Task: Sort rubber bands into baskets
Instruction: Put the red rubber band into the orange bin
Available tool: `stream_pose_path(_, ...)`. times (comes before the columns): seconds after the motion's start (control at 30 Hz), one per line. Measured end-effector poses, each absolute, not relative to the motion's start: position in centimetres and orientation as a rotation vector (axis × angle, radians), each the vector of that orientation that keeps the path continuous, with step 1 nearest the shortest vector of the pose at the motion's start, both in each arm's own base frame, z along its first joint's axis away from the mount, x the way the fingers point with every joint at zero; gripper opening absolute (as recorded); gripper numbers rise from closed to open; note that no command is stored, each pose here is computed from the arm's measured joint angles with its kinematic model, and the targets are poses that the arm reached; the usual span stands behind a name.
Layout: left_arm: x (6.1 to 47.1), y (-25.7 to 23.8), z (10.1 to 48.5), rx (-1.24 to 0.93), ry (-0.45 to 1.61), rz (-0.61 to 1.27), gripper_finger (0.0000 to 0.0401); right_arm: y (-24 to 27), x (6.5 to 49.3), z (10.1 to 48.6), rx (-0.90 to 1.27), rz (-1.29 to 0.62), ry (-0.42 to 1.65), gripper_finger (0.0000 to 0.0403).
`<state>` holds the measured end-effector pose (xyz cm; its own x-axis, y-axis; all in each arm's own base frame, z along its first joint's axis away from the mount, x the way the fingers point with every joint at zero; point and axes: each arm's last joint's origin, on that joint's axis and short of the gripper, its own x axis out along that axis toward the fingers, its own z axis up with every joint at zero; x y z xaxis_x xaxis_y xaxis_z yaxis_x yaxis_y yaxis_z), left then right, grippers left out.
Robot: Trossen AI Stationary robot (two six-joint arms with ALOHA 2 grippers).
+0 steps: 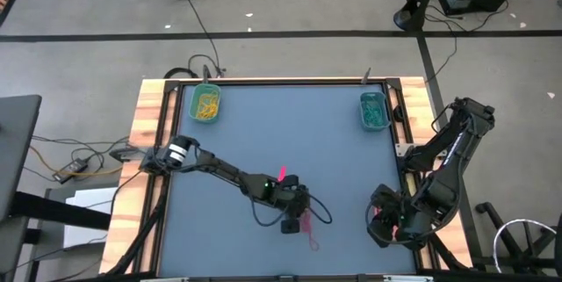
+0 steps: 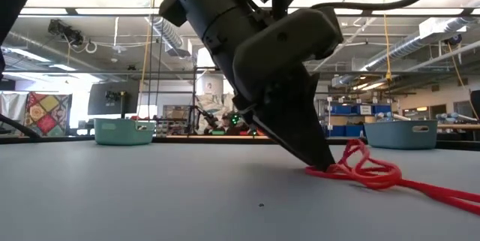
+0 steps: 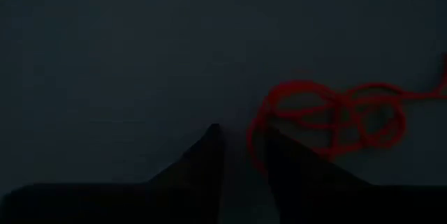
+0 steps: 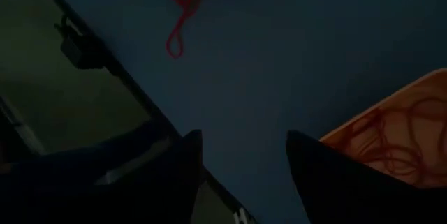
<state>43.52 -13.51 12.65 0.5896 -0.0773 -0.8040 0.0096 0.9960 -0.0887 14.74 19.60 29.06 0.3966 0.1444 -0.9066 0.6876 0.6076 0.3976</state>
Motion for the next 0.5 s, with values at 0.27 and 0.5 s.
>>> stream_pose_path(0.27,43.3,-13.2,12.4,-0.088,0.975,-0.036,0.0008,19.3,14.6,28.9,0.858,-0.437,1.148,0.0219)
stream_pose_path(0.5,43.5,-13.0,16.6,-0.075,1.003,0.038,0.0002,19.3,14.6,28.9,0.855,-0.438,1.148,0.0219)
